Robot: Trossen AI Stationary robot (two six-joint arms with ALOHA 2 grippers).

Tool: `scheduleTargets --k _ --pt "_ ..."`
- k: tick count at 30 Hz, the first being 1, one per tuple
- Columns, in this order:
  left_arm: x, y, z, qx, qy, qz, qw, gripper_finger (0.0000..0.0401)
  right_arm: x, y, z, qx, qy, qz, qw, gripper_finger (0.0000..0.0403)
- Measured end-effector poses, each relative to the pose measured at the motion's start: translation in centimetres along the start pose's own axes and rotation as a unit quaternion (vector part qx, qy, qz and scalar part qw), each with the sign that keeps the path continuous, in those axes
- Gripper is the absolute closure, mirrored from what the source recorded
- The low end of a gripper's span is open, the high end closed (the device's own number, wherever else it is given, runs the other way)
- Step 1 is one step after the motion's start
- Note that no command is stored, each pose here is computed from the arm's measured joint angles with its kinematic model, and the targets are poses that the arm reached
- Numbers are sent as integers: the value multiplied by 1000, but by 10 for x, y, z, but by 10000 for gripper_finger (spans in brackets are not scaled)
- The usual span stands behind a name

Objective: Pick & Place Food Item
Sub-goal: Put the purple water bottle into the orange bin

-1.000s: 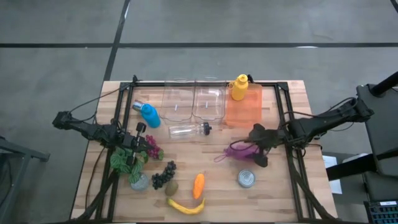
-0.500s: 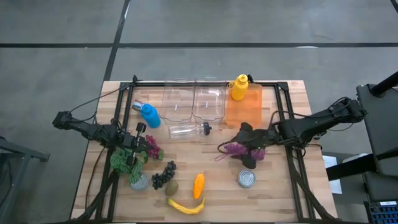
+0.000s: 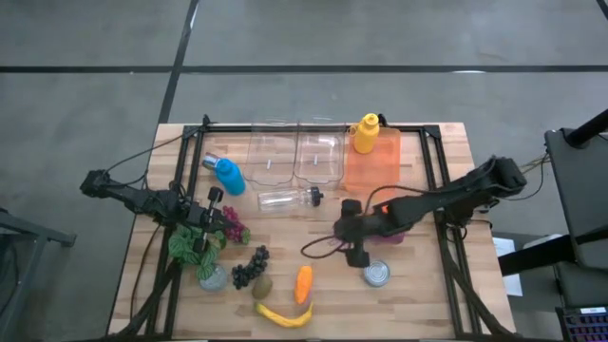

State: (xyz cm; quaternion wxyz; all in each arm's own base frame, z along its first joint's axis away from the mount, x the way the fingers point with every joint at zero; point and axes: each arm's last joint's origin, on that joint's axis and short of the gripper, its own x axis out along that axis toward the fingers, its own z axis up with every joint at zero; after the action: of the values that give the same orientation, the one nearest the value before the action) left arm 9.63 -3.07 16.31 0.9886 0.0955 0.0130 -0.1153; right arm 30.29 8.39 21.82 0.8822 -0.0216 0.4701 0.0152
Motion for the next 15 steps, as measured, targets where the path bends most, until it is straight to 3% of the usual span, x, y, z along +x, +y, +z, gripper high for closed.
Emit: scheduleTargets --k 6,9,15 --pt "0 0 0 0 0 0 1000 400 20 5 2 -46 85 -4 995 48" --pt "0 0 0 0 0 0 1000 400 29 11 8 -84 82 2 993 48" --pt "0 0 0 0 0 0 1000 400 48 16 15 -98 97 6 990 48"
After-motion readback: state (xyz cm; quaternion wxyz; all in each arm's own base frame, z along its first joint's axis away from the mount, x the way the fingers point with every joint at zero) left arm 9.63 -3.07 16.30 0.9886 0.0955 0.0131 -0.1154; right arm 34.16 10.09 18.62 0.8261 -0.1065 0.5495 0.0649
